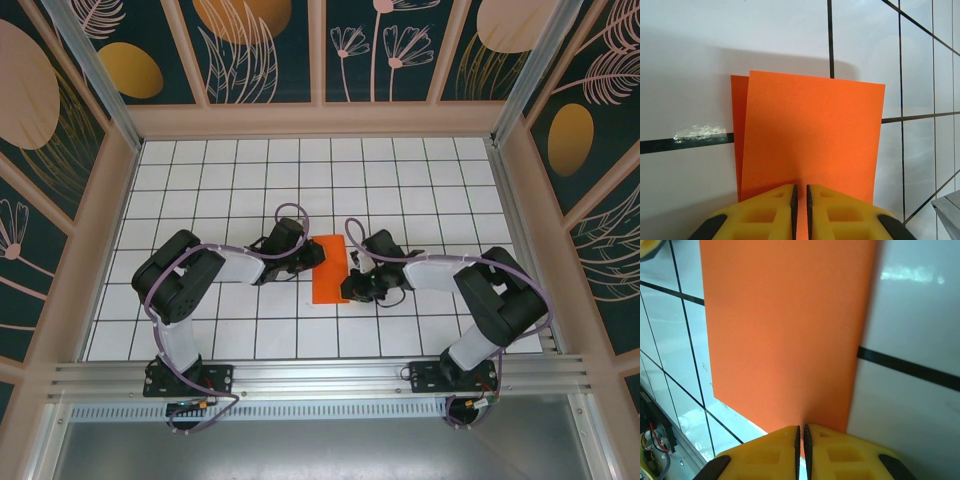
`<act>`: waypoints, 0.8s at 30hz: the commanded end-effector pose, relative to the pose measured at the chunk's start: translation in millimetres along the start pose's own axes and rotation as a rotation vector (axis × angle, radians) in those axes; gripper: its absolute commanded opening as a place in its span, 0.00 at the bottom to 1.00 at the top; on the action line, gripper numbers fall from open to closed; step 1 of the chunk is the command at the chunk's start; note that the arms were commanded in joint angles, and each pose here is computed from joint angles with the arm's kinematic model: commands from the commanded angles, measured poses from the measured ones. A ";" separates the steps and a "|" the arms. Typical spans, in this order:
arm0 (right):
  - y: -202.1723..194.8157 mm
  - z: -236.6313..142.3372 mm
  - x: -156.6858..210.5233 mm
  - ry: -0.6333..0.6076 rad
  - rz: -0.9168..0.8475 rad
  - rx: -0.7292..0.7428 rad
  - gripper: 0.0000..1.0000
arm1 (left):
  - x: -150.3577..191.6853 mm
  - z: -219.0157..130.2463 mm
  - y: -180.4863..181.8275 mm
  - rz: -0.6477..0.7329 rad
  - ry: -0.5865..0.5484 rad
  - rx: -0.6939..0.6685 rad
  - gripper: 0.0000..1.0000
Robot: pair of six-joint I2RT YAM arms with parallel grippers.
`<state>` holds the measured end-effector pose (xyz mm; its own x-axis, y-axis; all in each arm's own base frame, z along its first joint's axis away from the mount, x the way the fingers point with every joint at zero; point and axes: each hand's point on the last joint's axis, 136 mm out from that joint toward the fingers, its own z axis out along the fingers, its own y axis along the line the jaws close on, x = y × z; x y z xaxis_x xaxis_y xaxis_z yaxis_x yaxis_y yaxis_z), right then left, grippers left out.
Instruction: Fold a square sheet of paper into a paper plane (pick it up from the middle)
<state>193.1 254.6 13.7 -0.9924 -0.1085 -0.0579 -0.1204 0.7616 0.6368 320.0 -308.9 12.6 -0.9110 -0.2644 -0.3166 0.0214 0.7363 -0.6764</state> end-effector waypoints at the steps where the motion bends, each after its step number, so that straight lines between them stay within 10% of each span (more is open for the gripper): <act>1: -33.1 -5.7 40.6 0.102 0.113 0.133 0.16 | 50.0 6.9 95.3 -0.049 0.123 -0.312 0.16; 12: 37.5 -46.9 -62.4 -0.228 -0.015 -0.035 0.17 | 48.2 8.3 90.2 -0.035 0.124 -0.291 0.16; 24: 6.1 -11.1 -109.8 -0.221 0.022 -0.021 0.14 | 50.1 8.8 89.3 -0.029 0.139 -0.288 0.16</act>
<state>291.3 260.3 32.7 -0.9807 0.0576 -0.1869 -0.0782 0.7605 0.6446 320.2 -309.3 13.0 -0.9111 -0.2632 -0.3174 0.0233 0.7357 -0.6770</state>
